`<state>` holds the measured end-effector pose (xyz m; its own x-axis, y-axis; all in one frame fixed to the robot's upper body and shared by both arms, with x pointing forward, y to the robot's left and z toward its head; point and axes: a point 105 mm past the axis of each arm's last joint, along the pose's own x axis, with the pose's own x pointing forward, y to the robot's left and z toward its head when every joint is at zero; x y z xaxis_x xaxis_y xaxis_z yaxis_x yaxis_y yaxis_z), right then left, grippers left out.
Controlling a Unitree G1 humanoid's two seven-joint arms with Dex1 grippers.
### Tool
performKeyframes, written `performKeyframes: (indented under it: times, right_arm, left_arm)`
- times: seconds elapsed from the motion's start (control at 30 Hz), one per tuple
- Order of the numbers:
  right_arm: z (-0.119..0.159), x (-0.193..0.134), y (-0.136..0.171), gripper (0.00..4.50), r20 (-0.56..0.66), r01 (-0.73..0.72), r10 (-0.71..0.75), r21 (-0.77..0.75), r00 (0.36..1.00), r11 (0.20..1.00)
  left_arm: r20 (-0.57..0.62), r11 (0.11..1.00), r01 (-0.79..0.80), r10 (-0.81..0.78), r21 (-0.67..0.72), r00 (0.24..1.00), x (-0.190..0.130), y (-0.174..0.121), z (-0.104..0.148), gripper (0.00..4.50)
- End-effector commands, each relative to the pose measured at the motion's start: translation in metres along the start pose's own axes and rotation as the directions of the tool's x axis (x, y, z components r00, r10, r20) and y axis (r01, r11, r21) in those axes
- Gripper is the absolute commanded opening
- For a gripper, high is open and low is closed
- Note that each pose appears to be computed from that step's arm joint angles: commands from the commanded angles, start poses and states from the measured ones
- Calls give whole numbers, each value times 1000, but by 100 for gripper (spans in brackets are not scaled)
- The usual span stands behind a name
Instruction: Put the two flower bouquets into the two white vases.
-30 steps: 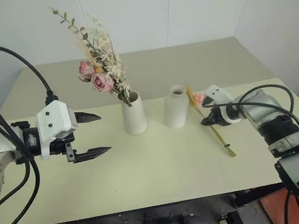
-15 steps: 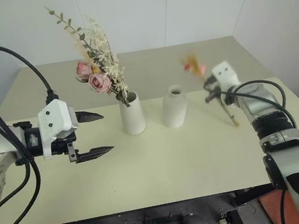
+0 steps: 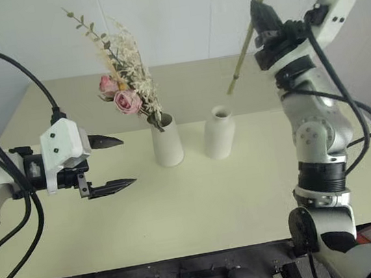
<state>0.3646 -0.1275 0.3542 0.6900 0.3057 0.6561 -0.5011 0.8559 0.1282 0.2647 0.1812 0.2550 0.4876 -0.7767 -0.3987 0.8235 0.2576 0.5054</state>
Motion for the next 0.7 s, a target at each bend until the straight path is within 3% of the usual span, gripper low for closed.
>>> performKeyframes:
  times: [0.03, 0.57, 0.7]
  right_arm:
    - [-5, -1, 7, 4, -1, -22, 22, -26, 1000, 999]
    - [-47, 0, -2, 4, -67, -52, 47, -75, 997, 996]
    - [-50, -5, 9, 111, -68, -92, 87, -63, 994, 994]
  left_arm:
    - [11, 999, -18, 17, 47, 1000, -3, 3, 8, 450]
    - [11, 998, -25, 24, 55, 1000, -7, 5, 9, 450]
    - [9, 998, -29, 29, 55, 1000, -8, 5, 8, 450]
